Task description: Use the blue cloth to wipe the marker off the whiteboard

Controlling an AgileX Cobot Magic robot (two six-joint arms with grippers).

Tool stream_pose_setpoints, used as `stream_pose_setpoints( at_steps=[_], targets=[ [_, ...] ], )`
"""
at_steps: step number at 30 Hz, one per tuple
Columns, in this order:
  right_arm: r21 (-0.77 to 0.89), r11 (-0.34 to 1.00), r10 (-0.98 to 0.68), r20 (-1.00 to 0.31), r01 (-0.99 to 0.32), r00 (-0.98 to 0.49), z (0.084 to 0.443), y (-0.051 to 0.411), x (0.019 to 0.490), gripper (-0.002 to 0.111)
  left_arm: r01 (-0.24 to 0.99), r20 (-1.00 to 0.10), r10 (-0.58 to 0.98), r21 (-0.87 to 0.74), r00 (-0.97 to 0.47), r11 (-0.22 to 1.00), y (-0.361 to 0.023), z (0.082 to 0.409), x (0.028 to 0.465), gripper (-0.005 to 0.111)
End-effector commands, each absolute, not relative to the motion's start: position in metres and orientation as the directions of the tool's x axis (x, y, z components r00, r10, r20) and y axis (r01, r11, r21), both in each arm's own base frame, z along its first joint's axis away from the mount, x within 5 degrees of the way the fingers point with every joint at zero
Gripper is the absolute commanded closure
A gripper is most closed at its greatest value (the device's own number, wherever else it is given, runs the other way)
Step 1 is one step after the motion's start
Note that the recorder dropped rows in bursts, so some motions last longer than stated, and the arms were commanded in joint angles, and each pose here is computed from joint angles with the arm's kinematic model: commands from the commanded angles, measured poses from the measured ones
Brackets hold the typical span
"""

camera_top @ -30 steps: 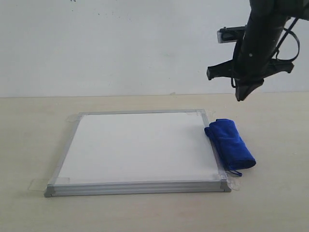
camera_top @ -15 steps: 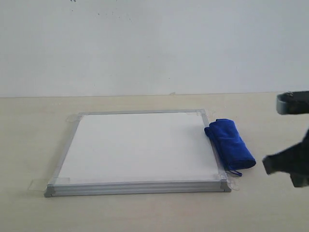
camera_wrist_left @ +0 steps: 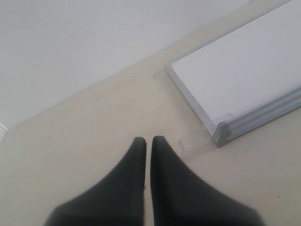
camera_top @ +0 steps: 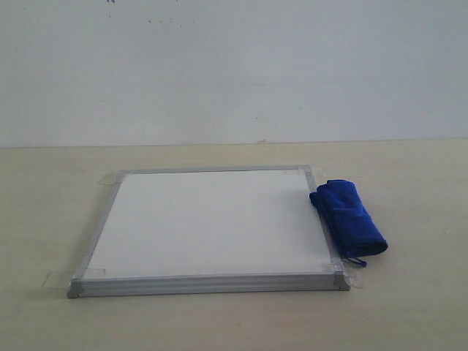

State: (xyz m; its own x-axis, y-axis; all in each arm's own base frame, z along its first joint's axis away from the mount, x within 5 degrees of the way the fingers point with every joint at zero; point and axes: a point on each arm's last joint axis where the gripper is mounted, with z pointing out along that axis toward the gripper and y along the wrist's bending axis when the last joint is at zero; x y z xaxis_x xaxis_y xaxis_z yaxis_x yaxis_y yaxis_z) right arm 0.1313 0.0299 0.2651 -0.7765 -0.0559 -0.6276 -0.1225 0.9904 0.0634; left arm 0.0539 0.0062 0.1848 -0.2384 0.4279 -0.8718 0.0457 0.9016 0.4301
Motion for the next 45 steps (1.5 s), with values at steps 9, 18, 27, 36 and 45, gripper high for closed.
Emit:
stream_pose_setpoints(
  at_steps=[9,18,27,36,45],
  targets=[
    [0.032,0.98,-0.099,-0.776,-0.196,-0.623,0.287,0.027,0.109,0.108,0.044,-0.871,0.431,0.433,-0.237,0.9,0.006,0.184,0.054,0.103],
    [-0.039,0.984,-0.082,-0.964,-0.172,-0.252,0.314,0.017,0.098,0.108,0.044,-0.871,0.431,0.433,-0.237,0.9,0.006,0.184,0.054,0.103],
    [-0.006,0.996,-0.018,-0.99,-0.089,-0.138,0.26,0.008,0.089,0.108,0.044,-0.871,0.431,0.433,-0.237,0.9,0.006,0.184,0.054,0.103],
    [0.067,0.996,0.068,-0.997,-0.053,0.026,0.212,0.004,0.067,0.108,0.044,-0.871,0.431,0.433,-0.237,0.9,0.006,0.184,0.054,0.103],
    [0.041,0.999,0.042,-0.998,0.017,-0.052,0.2,-0.002,0.056,0.108,0.044,-0.871,0.431,0.433,-0.237,0.9,0.006,0.184,0.054,0.103]
  ],
)
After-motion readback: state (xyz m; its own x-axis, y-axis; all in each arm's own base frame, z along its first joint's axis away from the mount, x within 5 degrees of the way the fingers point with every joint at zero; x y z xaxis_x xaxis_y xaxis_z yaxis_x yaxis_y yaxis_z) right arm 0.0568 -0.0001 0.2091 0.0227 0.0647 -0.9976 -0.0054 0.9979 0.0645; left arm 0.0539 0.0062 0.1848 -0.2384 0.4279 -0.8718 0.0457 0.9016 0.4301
